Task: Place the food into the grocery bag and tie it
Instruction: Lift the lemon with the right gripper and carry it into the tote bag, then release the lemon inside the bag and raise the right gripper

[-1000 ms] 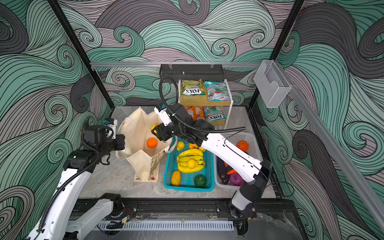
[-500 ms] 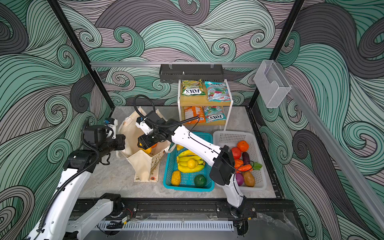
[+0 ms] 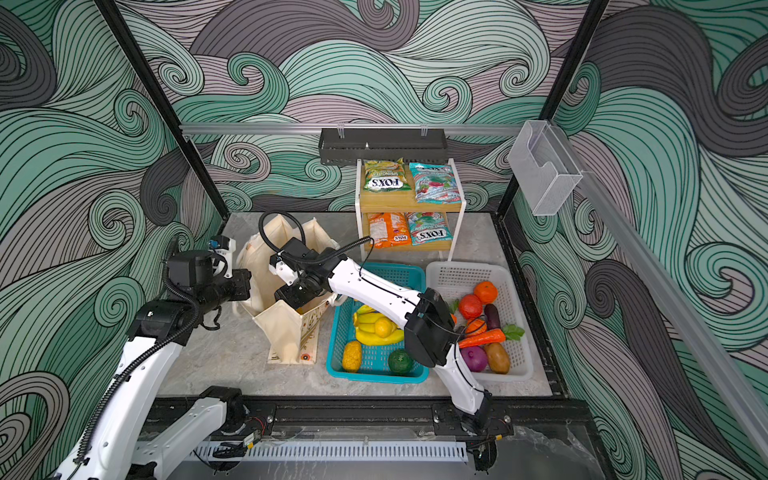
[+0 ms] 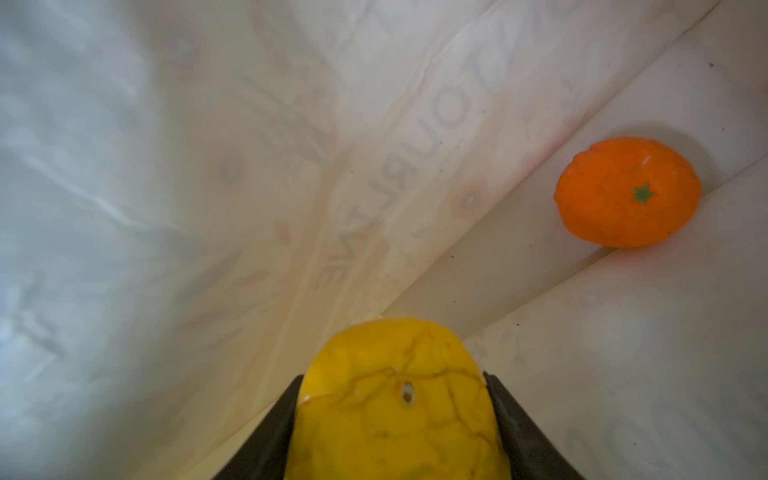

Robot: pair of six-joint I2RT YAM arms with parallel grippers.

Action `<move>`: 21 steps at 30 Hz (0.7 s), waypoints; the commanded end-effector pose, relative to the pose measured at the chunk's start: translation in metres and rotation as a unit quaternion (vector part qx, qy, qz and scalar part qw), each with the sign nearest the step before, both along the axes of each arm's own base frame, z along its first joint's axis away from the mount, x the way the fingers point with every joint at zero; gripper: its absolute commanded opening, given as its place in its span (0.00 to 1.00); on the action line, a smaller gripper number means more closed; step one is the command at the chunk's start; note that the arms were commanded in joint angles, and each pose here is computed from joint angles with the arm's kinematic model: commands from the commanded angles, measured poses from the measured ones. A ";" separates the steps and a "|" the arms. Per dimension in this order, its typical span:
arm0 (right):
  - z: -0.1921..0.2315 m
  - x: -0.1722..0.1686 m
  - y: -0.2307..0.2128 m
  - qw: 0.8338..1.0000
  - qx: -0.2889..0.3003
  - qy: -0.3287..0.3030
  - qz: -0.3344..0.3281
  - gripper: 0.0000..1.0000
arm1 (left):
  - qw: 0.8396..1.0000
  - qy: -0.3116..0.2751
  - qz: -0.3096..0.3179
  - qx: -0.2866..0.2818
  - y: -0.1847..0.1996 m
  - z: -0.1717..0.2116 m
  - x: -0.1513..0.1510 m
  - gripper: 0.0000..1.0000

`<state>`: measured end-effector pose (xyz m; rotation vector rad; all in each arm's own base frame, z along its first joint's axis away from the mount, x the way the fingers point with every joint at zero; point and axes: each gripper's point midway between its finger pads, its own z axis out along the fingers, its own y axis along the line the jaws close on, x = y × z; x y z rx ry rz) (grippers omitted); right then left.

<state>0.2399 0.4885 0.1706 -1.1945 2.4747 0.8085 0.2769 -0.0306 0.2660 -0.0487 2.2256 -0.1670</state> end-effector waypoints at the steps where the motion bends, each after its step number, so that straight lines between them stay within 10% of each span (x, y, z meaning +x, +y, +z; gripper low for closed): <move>1: -0.019 -0.005 -0.001 1.000 -0.015 0.016 0.006 0.46 | 1.000 -0.019 0.000 -0.006 0.000 0.009 0.004 0.00; 21: -0.099 -0.004 -0.005 0.996 -0.061 0.056 -0.030 0.49 | 1.000 -0.023 0.004 -0.004 0.001 0.011 0.002 0.00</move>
